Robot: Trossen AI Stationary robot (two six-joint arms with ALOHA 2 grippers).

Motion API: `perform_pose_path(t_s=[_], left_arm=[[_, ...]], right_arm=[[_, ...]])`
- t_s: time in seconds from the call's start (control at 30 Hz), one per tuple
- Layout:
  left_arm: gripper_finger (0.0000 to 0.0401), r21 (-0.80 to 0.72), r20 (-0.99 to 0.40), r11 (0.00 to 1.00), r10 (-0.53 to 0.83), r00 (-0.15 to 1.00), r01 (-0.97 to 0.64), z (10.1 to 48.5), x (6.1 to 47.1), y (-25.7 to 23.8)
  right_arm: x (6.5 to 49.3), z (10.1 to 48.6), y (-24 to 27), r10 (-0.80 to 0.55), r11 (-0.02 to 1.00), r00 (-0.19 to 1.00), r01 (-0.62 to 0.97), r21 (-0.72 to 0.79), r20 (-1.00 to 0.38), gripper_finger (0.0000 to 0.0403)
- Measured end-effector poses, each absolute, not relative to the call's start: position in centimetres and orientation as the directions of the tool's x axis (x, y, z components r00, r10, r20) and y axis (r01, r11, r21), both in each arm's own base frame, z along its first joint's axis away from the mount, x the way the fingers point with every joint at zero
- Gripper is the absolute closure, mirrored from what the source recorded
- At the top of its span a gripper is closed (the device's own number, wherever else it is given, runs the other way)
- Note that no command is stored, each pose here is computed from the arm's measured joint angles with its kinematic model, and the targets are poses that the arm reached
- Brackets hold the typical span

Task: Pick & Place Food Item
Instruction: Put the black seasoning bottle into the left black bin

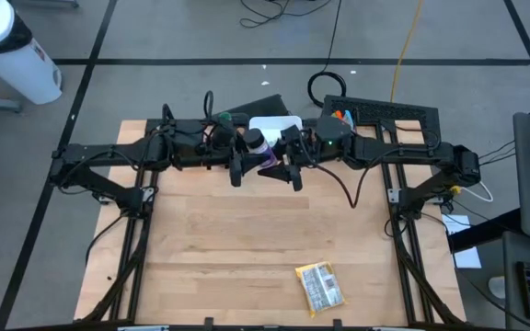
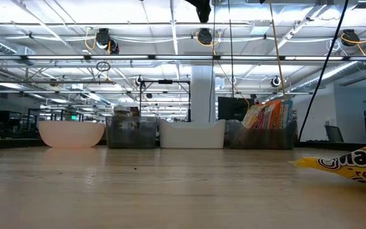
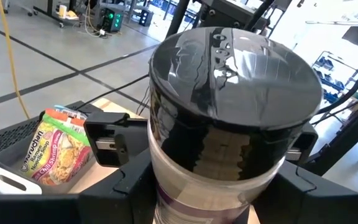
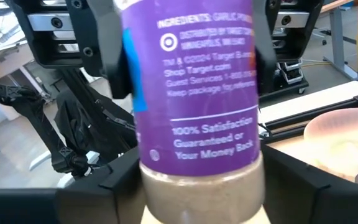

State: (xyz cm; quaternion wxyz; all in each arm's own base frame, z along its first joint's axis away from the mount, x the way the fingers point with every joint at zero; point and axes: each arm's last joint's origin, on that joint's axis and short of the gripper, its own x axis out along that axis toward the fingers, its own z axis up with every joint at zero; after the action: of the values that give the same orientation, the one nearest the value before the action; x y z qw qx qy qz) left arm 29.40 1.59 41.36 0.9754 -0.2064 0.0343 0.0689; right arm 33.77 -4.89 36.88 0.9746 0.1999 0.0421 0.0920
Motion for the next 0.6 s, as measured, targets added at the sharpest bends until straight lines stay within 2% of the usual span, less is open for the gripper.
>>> perform_pose_path(t_s=[0.2,0.6], left_arm=[[0.019,-0.398,-0.113,0.905,0.117,0.987,-0.153,41.18,29.39,1.58],[0.019,-0.386,-0.118,0.909,0.116,0.986,-0.153,41.15,29.37,1.57]], right_arm=[[33.77,36.86,-4.88,0.197,0.907,0.979,-0.164,0.387,-0.047,0.0212],[33.79,36.84,-4.89,0.195,0.91,0.98,-0.163,0.381,-0.048,0.0213]])
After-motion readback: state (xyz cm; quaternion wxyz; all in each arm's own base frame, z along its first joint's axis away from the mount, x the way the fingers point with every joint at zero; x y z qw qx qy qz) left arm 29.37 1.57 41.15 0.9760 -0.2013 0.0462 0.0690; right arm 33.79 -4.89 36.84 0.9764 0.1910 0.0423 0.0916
